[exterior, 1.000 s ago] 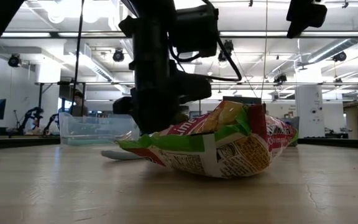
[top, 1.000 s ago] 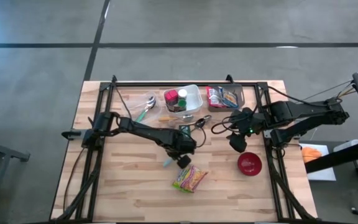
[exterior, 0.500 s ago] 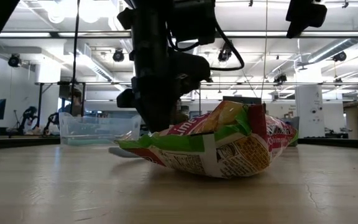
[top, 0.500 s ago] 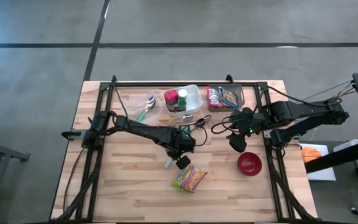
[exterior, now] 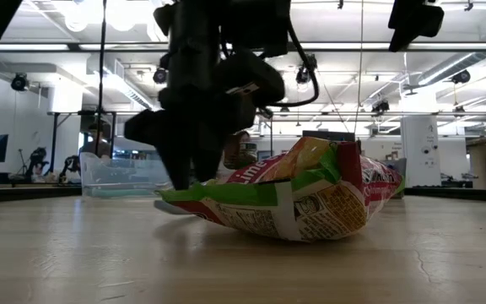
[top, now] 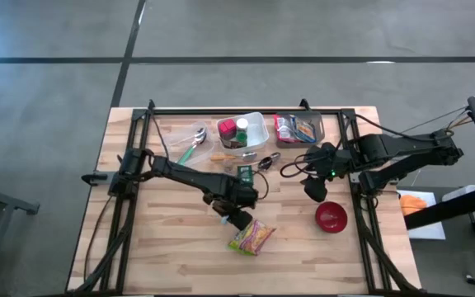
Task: Pick & Place Food Item
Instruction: Put the blue spoon into the transparent bin
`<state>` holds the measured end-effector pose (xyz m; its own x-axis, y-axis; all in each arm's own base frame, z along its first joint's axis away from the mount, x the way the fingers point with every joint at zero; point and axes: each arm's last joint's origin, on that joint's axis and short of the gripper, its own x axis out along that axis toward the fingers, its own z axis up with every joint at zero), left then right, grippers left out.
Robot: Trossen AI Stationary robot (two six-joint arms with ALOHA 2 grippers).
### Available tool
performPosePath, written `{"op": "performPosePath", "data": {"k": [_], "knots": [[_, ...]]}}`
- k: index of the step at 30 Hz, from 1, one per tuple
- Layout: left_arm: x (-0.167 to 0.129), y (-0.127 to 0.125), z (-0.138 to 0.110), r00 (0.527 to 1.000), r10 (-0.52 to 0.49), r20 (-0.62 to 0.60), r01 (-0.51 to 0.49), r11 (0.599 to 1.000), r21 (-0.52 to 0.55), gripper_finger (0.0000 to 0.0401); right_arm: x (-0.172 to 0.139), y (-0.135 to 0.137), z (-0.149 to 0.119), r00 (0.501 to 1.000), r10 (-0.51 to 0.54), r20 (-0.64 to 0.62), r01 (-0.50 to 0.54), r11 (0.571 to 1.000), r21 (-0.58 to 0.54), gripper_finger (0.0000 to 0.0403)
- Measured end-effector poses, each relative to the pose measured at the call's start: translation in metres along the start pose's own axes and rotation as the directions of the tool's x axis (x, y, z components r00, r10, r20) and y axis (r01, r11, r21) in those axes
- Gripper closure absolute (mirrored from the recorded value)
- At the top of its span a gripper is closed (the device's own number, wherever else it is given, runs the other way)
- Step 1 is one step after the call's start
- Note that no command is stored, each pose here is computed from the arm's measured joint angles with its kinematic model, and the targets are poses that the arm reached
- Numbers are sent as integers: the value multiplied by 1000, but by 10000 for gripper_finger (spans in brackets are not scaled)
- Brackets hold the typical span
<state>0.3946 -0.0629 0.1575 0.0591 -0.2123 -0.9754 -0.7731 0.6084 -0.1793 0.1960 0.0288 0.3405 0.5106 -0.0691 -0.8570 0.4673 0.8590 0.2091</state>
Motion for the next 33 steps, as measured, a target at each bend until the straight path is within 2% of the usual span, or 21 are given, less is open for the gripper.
{"op": "performPosePath", "data": {"k": [5,10,14,18,25,33], "knots": [[0,2,-2,998,50,32,-49,998,-42,187,0,0,0,1000,-1,1,1,1000,-3,158],[11,0,-3,996,79,33,-77,996,-44,180,0,0,0,1000,-1,1,1,1000,-1,158],[22,0,-3,995,100,30,-99,994,-36,204,0,1,0,1000,1,0,-1,1000,3,158],[27,1,-3,993,111,31,-111,994,-20,247,0,1,-1,1000,4,-1,-4,1000,5,158],[38,12,-6,991,129,16,-130,990,62,374,-1,3,-2,1000,8,-3,-8,1000,1,158],[34,12,-7,991,125,40,-129,985,112,377,-1,6,-5,1000,18,-7,-18,1000,-14,158]]}}
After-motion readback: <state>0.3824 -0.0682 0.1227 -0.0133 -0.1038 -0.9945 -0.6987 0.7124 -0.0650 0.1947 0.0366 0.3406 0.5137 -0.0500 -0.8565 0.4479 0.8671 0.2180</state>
